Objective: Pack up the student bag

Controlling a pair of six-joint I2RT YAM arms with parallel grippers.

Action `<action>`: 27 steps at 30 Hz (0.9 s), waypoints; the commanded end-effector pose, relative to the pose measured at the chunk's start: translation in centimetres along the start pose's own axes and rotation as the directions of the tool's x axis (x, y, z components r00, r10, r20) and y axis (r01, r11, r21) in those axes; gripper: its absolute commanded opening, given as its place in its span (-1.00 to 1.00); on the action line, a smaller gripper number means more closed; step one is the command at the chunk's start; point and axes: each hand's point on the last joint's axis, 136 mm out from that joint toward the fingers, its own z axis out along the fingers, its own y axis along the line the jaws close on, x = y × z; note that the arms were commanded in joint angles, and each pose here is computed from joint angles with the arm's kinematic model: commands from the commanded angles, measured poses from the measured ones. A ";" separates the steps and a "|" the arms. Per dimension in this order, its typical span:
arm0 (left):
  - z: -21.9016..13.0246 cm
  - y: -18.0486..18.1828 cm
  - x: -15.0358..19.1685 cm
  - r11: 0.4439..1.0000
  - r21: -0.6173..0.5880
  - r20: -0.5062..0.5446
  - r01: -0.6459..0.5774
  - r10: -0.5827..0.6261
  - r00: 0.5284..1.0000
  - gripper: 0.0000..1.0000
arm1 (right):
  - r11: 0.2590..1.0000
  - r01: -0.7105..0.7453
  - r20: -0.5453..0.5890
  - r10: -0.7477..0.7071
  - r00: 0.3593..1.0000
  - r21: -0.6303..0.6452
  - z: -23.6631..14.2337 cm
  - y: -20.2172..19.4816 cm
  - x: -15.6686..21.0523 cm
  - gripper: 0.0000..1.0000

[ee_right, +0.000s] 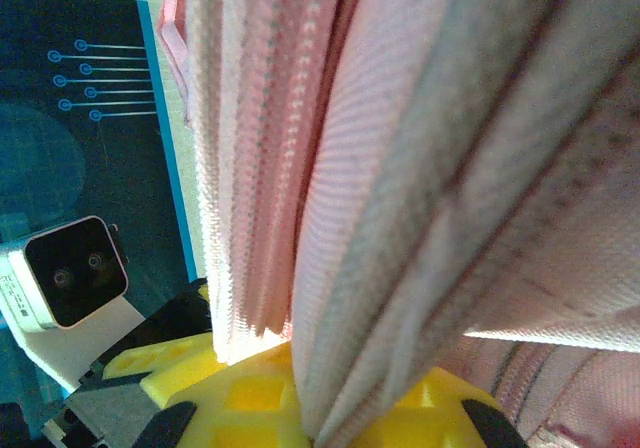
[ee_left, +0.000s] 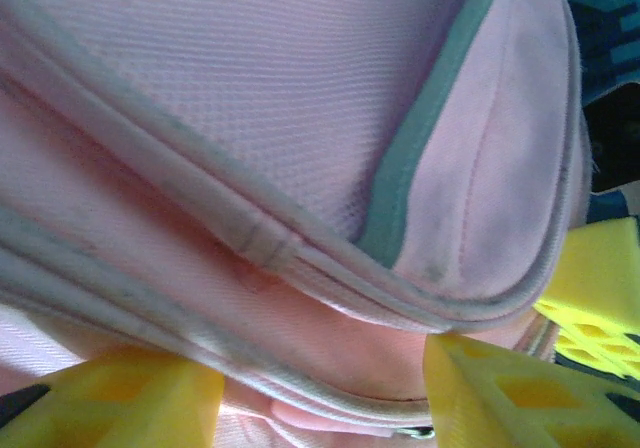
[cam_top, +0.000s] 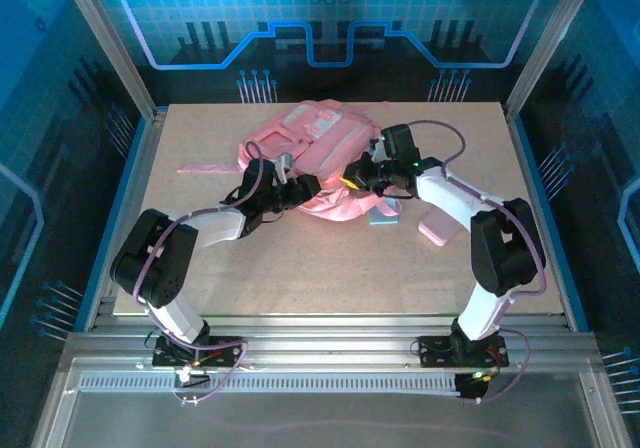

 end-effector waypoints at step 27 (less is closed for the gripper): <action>-0.5 -6.4 5.1 0.971 0.176 -0.207 -0.161 0.196 0.959 -0.33 | 0.977 0.128 0.011 -0.128 0.992 -0.173 -1.4 6.1 -0.1 -1.00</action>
